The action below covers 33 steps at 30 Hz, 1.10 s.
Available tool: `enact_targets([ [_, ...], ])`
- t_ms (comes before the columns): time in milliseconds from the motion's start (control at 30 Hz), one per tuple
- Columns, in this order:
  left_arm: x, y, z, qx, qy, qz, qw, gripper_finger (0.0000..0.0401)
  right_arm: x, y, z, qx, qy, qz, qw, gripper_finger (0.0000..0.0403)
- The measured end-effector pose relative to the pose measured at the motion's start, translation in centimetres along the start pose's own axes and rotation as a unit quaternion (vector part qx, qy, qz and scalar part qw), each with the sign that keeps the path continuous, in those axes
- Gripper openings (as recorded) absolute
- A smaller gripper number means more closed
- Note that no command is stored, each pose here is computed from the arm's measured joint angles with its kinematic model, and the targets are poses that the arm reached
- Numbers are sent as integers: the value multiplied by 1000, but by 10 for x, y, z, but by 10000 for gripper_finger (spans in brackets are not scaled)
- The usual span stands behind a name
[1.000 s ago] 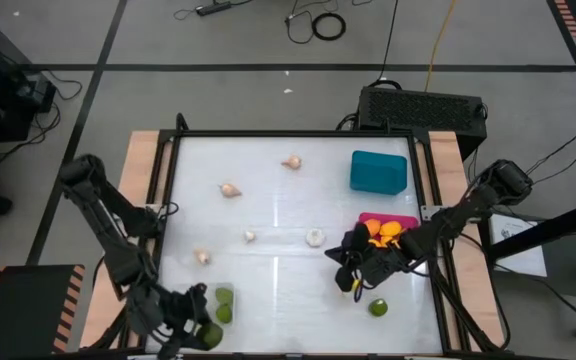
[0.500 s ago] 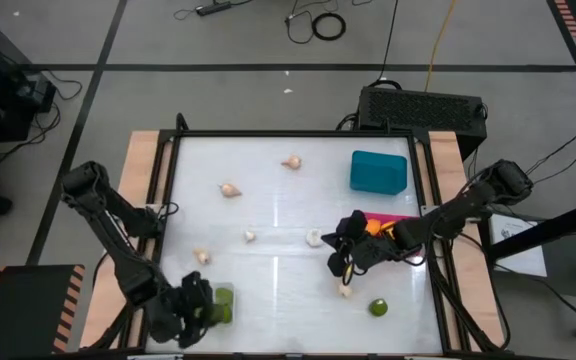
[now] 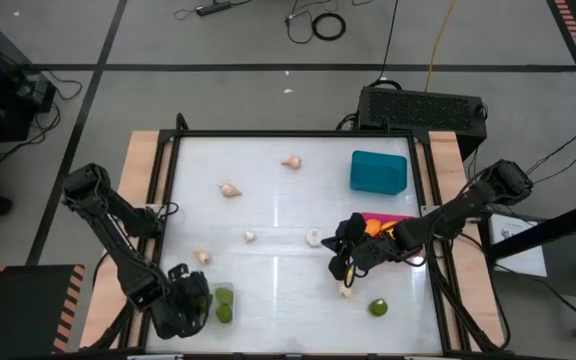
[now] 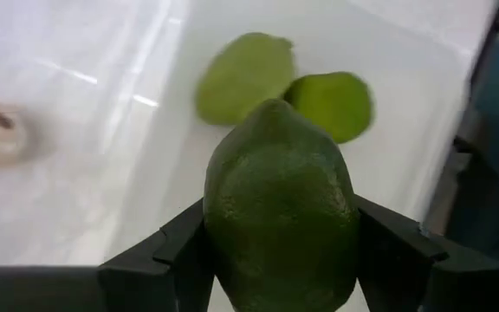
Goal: Sort produce into baskets
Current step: Put the green lime into the transparent bin
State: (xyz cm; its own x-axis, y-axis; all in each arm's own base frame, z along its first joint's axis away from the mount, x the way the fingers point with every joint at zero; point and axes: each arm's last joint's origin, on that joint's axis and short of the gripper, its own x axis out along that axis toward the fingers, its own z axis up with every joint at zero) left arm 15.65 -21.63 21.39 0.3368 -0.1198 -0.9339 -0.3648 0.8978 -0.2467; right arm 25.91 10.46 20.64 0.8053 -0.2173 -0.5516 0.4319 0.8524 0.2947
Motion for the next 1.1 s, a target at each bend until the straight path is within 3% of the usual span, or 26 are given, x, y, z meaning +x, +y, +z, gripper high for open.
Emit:
enact_targets([
  [233, 0, 9, -1, 11, 2, 49, 999, 222, 0, 0, 0, 1, -1, -1, 1000, 0],
  [767, 0, 9, 0, 15, -21, 51, 998, 223, 0, 0, 0, 2, -1, 1, 1000, 0],
  [1100, 0, 9, 1, 12, -36, 51, 998, 297, 0, 0, 0, -1, -1, 0, 1000, 0],
])
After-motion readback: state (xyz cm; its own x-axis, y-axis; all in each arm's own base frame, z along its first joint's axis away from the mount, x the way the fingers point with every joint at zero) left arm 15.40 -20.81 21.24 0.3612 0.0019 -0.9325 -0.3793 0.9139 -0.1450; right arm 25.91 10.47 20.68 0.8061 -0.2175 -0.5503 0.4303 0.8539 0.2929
